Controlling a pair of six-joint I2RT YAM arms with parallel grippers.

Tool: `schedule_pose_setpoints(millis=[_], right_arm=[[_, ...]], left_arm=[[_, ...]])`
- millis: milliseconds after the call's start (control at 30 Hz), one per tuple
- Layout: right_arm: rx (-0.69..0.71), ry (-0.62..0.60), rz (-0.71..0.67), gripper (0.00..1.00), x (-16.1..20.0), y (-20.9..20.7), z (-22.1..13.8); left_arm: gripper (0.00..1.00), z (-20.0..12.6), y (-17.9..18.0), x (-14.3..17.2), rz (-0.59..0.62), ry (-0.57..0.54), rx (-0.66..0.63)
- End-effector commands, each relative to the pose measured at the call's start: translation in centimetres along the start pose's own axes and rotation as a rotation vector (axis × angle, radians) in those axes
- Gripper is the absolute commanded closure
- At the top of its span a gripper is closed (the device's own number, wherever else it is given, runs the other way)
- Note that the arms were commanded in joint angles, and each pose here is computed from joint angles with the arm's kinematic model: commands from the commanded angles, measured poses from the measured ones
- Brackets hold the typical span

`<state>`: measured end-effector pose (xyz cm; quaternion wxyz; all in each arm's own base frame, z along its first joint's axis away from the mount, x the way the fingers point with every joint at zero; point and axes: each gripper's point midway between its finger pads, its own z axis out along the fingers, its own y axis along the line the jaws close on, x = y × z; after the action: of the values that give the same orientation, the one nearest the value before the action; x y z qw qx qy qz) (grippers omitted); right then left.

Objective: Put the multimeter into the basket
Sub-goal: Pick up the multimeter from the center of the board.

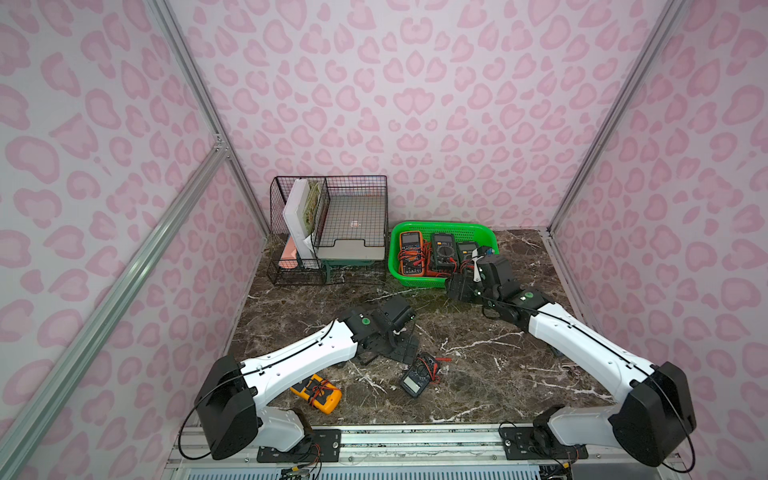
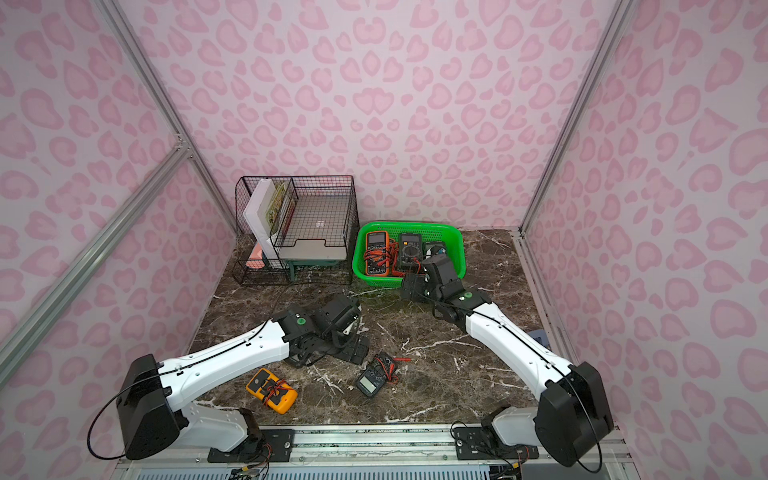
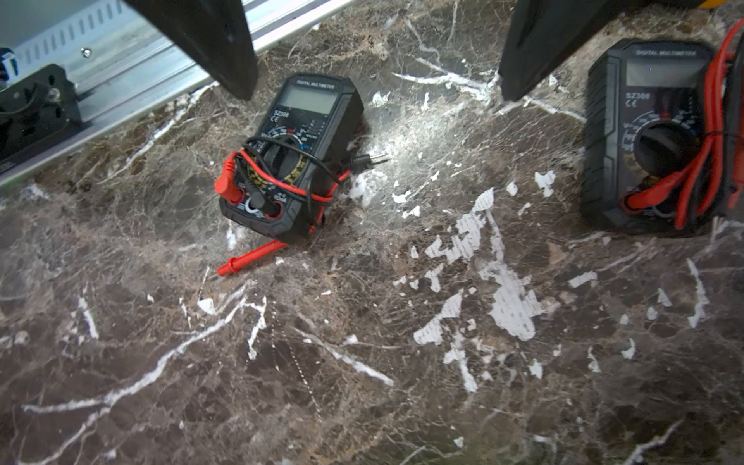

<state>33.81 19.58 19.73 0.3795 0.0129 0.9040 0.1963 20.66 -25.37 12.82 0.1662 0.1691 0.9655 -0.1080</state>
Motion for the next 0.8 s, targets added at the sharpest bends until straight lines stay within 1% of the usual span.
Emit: schedule_pose_setpoints(millis=[0, 200, 300, 433, 767], right_arm=[[-0.022, 0.018, 0.007, 0.01, 1.2, -0.4, -0.9], [-0.044, 0.051, 0.013, 0.01, 3.3, -1.8, -2.0], [-0.053, 0.065, 0.012, 0.01, 4.2, -2.4, -2.4], [-0.068, 0.093, 0.015, 0.01, 5.1, -3.2, -3.0], [-0.079, 0.105, 0.026, 0.01, 5.3, -4.4, -4.1]], left_arm=[[0.02, 0.6, -0.9, -0.3, 0.051, -0.017, -0.030], [0.01, 2.3, -3.3, 0.9, 0.143, 0.016, -0.073], [0.01, 3.3, -4.3, 1.7, 0.171, 0.031, -0.095], [0.02, 4.4, -5.4, 2.6, 0.177, 0.037, -0.109], [0.02, 6.2, -6.1, 4.1, 0.178, 0.040, -0.151]])
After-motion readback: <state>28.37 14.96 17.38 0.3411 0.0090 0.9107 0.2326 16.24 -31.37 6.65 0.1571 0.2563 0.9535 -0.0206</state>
